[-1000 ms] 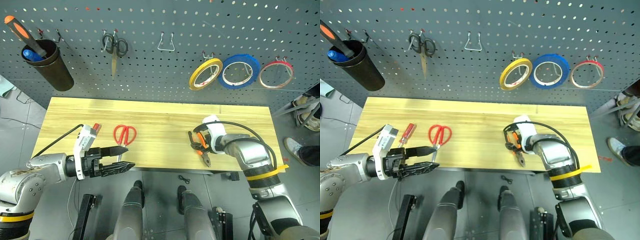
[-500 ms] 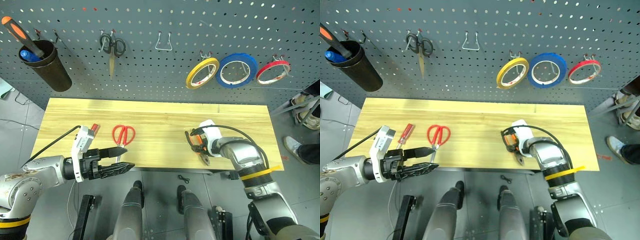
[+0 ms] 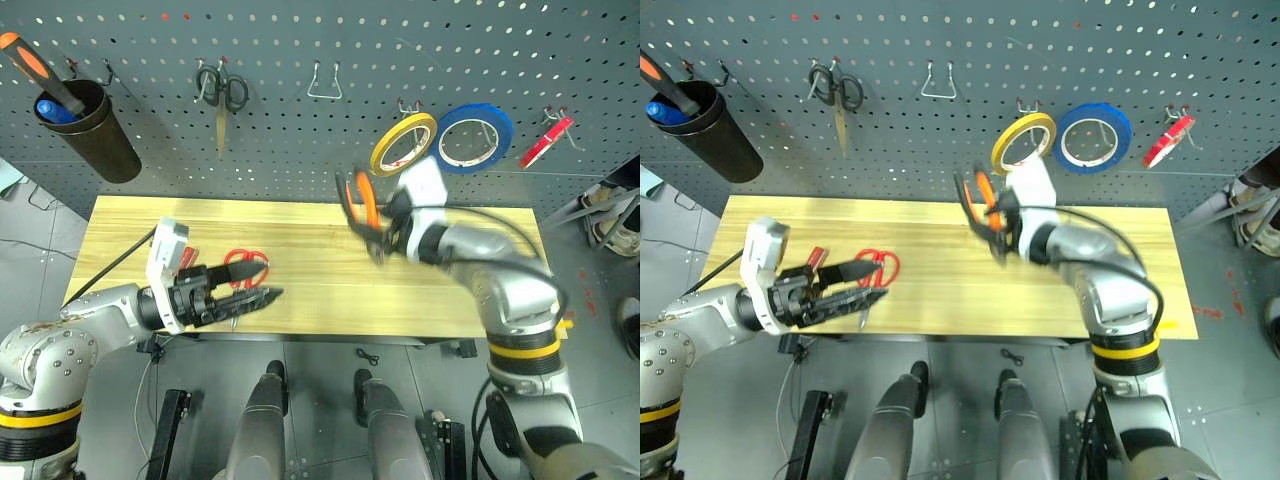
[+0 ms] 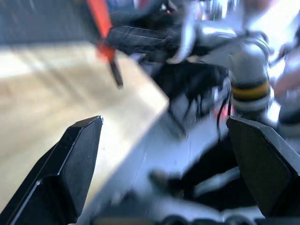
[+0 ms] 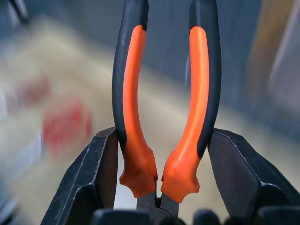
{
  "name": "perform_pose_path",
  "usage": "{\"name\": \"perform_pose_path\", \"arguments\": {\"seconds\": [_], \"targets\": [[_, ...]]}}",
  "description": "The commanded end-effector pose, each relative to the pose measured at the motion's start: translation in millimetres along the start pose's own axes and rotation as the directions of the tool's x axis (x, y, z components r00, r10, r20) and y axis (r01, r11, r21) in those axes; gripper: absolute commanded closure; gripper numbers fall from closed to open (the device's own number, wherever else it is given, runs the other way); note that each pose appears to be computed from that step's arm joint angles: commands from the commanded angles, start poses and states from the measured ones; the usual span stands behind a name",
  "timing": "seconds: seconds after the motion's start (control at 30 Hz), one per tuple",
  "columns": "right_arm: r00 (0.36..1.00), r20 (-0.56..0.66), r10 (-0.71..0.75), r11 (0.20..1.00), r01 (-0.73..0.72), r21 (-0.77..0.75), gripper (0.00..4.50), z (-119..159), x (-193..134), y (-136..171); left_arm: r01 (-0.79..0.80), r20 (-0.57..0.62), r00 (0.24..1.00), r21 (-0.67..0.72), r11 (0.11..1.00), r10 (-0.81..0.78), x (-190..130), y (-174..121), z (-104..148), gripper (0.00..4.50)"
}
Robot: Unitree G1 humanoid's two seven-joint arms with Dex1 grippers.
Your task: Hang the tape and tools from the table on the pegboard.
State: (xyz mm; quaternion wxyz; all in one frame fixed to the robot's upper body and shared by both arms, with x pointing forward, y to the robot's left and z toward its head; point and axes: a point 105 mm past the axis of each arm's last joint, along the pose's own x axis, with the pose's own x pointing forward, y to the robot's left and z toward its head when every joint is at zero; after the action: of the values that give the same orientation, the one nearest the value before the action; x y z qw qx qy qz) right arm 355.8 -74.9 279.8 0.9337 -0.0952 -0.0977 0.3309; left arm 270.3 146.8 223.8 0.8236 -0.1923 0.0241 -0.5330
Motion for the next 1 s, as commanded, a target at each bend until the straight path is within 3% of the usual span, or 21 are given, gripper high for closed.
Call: {"name": "perform_pose_path", "arguments": {"seconds": [0.03, 0.27, 0.43, 0.67, 0.8, 1.0], "targets": [[0.943, 0.331, -0.047, 0.989, 0.090, -0.117, 1.95, 76.8, 4.4, 3.6, 0.001, 0.204, 0.979, -0.023, 1.000, 0.003, 5.1, -0.8, 40.8, 0.00], [0.817, 0.562, -0.129, 0.949, 0.266, -0.169, 1.95, 116.0, 34.6, -12.7, 0.003, 0.312, 0.950, -0.027, 1.000, 0.006, 24.4, 5.0, 64.9, 0.00], [0.771, 0.616, -0.159, 0.941, 0.308, -0.143, 1.95, 122.0, 49.8, -24.5, 0.012, 0.264, 0.965, -0.027, 1.000, -0.004, 26.1, 3.9, 53.6, 0.00], [0.709, 0.690, -0.143, 0.951, 0.293, -0.103, 1.95, 137.2, 54.0, -19.5, 0.016, 0.329, 0.944, -0.013, 1.000, -0.011, 24.5, 2.8, 71.0, 0.00], [0.701, 0.702, -0.130, 0.962, 0.261, -0.081, 1.95, 138.9, 57.9, -13.3, 0.016, 0.326, 0.945, -0.010, 1.000, -0.011, 26.2, 2.6, 71.0, 0.00], [0.727, 0.670, -0.148, 0.968, 0.246, -0.053, 1.95, 119.9, 66.4, -9.3, 0.004, 0.304, 0.953, -0.007, 1.000, -0.002, 24.2, 3.2, 66.8, 0.00]]}}
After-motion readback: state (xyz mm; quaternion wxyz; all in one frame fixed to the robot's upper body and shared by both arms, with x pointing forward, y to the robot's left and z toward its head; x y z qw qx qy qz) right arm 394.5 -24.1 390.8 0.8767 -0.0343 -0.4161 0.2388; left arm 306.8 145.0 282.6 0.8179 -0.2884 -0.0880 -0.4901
